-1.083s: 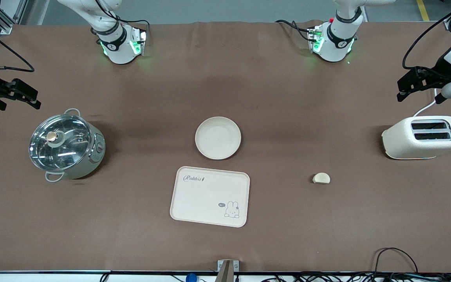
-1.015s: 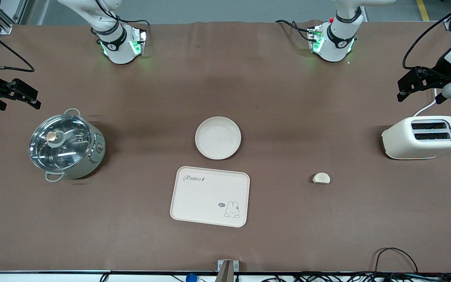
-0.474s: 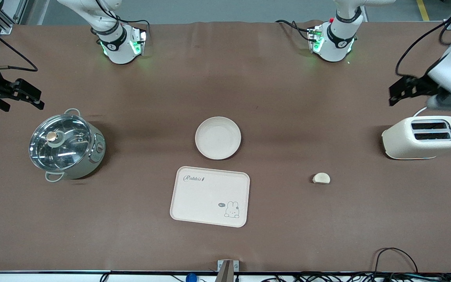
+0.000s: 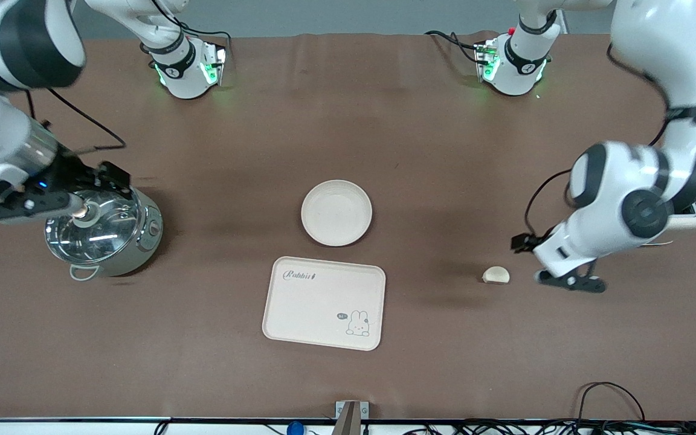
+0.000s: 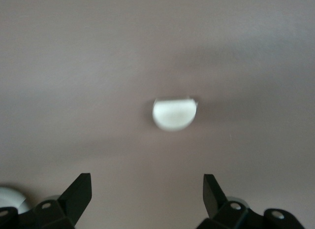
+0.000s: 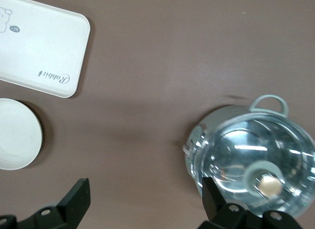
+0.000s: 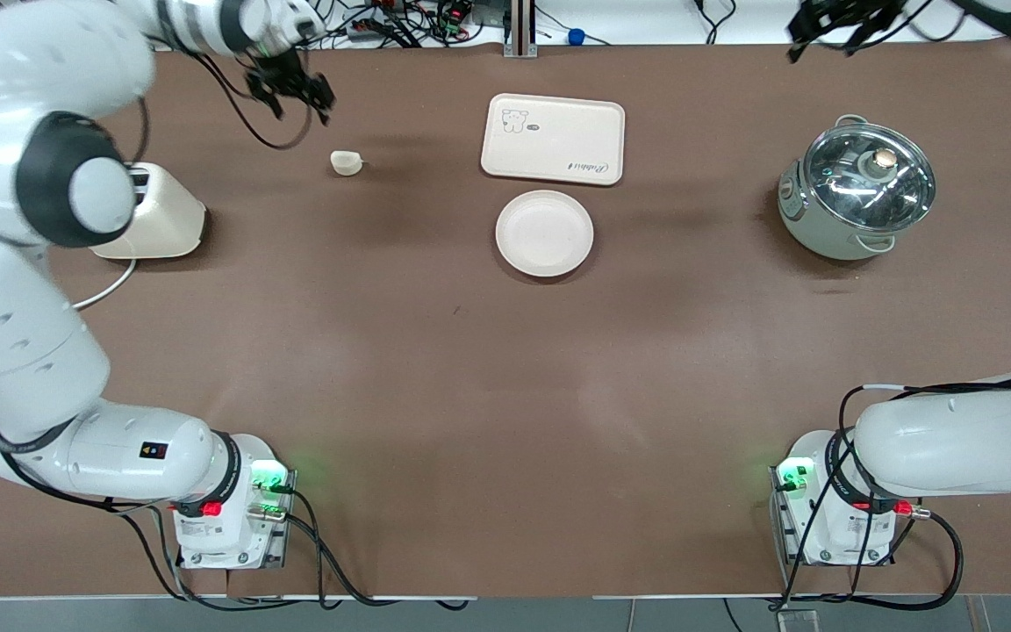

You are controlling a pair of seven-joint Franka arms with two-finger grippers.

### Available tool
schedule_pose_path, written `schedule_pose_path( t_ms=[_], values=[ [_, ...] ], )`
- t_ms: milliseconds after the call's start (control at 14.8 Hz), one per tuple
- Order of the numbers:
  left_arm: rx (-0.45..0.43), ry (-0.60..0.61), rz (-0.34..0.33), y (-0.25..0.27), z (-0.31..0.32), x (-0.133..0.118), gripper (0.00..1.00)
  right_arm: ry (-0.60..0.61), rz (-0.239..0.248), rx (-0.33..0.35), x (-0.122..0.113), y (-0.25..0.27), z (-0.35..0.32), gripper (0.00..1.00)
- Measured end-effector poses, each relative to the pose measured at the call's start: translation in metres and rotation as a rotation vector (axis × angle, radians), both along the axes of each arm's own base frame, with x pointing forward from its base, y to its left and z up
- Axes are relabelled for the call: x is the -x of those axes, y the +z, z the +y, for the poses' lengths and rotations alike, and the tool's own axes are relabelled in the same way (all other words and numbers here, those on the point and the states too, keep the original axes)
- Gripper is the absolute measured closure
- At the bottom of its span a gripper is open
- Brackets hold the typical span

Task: Place bun in plate and plate on tray
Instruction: 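Grasp the bun with the left gripper while the right gripper reaches the plate, then lift the bun with the left gripper while the right gripper grips the plate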

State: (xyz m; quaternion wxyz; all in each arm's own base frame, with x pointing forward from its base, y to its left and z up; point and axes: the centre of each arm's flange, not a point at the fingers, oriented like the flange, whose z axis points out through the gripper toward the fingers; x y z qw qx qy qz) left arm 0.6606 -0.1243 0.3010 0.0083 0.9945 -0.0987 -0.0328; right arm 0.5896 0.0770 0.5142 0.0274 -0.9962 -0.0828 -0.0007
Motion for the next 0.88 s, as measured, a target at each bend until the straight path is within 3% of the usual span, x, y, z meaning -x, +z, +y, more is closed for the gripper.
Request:
schedule_pose_path(
  t_ms=[338, 677, 880],
  values=[
    [0.043, -0.006, -0.107, -0.088, -0.012, -0.003, 0.0, -0.05, 0.029, -0.029, -0.018, -0.075, 0.06, 0.0],
    [0.06, -0.008, -0.151, -0.115, -0.014, 0.012, 0.03, -0.118, -0.013, -0.075, 0.025, -0.15, 0.154, 0.0],
    [0.061, -0.009, -0.146, -0.117, -0.014, 0.015, 0.33, -0.143, -0.04, -0.107, 0.054, -0.198, 0.189, 0.0]
  ],
)
